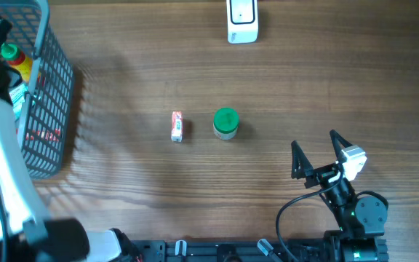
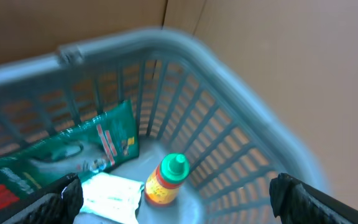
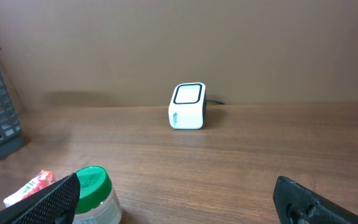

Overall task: Scan the item barcode
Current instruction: 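Reach into the basket and grasp the red-capped sauce bottle with left gripper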

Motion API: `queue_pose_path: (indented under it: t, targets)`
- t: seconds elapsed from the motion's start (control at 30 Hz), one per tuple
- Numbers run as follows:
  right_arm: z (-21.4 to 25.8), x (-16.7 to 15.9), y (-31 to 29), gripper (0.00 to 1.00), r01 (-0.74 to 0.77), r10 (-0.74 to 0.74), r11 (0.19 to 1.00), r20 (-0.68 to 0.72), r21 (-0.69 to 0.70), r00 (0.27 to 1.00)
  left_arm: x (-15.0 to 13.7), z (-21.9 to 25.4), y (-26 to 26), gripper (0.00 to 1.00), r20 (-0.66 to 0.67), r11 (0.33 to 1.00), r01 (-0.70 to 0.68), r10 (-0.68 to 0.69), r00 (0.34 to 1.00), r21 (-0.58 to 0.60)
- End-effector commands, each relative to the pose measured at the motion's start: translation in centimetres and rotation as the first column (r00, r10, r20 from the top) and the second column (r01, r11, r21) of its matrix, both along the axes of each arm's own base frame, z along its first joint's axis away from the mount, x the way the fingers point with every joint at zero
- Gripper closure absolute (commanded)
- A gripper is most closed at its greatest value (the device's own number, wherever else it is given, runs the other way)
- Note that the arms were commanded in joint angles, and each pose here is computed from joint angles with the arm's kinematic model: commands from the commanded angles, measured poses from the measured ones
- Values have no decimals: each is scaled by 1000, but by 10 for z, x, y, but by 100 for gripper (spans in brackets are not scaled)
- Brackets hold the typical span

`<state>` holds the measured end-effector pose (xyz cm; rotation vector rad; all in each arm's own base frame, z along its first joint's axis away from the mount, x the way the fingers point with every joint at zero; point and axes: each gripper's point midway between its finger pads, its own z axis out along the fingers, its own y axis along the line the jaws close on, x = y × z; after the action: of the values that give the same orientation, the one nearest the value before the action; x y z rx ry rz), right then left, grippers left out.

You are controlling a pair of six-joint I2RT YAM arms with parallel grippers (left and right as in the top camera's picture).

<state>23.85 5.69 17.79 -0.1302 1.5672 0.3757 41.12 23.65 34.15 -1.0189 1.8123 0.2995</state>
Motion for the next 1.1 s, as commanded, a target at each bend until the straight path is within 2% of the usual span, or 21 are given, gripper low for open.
queue_pose_path:
  t: [0.0,0.23,0.43,0.6,0.8,0.93,1.07]
  targets:
    - [2,0,0,1,2,-2,1000,12,-9,1000,32,-63,19,0,-99,998,18,-23,995,-56]
    - [2,0,0,0,2,-2,1000,12,-9,1000,69,-134,34,0,-161,994,31,-48,986,-109]
    - [2,0,0,0,2,-2,1000,12,-8,1000,68,-172,50,0,-184,984,-23,-10,983,-176]
    - [2,0,0,0,2,-2,1000,12,-9,1000,73,-191,57,0,-132,958,19,-59,990,-286]
    - [2,0,0,0,2,-2,1000,12,-9,1000,76,-202,59,1,-136,956,25,-68,988,-293]
    - [2,0,0,0,2,-2,1000,12,-8,1000,79,-199,60,11,-120,959,30,-67,990,-283]
    - [2,0,0,0,2,-2,1000,12,-9,1000,80,-199,61,26,-120,959,32,-68,990,-280]
